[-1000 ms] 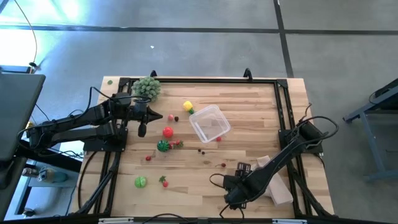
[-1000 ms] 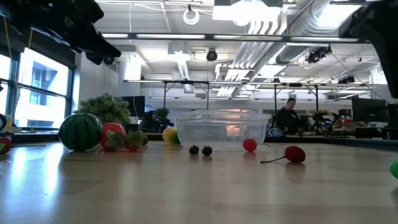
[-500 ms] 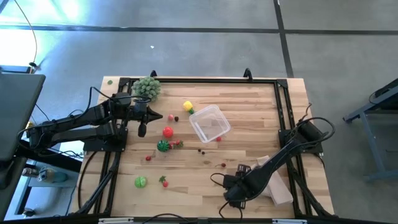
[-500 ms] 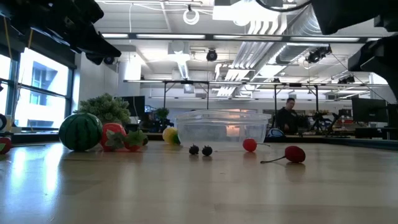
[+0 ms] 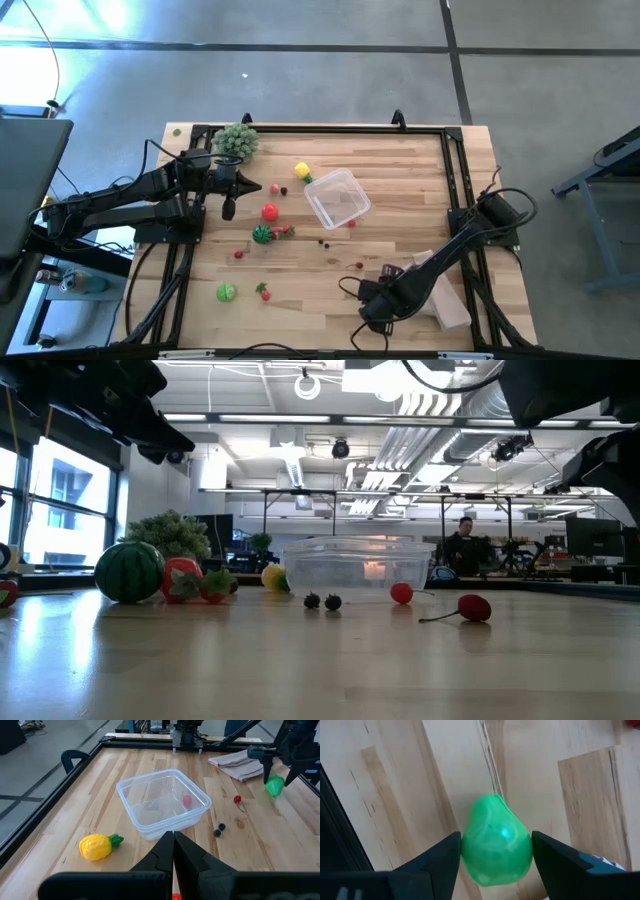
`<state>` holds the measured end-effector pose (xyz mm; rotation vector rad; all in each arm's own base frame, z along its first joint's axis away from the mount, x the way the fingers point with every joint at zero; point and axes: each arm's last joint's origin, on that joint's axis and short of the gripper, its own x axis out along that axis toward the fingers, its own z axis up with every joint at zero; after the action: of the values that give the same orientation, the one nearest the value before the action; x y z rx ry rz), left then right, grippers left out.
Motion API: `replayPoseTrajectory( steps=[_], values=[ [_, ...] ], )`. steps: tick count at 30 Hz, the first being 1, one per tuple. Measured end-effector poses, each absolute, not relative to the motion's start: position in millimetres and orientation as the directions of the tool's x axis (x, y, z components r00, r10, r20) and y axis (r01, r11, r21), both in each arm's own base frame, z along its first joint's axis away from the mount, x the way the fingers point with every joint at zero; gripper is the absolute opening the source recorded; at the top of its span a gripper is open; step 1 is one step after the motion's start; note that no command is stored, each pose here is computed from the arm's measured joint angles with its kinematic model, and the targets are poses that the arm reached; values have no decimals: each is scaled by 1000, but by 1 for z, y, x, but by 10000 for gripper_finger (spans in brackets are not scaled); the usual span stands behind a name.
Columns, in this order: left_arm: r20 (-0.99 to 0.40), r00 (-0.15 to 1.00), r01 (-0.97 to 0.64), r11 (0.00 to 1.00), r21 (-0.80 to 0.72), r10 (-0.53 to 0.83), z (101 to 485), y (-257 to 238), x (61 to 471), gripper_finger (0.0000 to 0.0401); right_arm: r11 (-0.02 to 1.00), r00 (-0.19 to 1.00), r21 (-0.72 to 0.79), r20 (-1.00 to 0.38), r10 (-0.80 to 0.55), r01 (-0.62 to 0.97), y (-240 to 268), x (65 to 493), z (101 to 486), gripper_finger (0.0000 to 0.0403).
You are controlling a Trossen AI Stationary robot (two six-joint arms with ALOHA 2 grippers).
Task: Pick and placing Produce into tupperware
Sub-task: Put the green pear into the transparent bin
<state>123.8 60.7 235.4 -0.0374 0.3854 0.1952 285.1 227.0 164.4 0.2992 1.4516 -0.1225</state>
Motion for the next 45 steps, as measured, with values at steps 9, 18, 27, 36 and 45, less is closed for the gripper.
replayPoseTrajectory(
  steps=[9, 18, 27, 36, 45],
  values=[
    [-377, 908, -196, 981, 1, 182, 235, 61, 124, 1, 957, 128, 113, -988, 82, 266, 225, 287, 163, 225],
    [-377, 908, -196, 981, 1, 182, 235, 61, 124, 1, 953, 155, 93, -987, 49, 289, 226, 285, 163, 225],
    [-377, 908, -196, 981, 1, 182, 235, 61, 124, 1, 940, 146, 88, -988, 42, 329, 226, 285, 163, 225],
    [-377, 908, -196, 981, 1, 182, 235, 61, 124, 1, 940, 153, 95, -987, 46, 329, 226, 285, 163, 225],
    [-377, 908, -196, 981, 1, 182, 235, 61, 124, 1, 937, 144, 74, -989, 26, 341, 225, 285, 160, 267]
  ],
)
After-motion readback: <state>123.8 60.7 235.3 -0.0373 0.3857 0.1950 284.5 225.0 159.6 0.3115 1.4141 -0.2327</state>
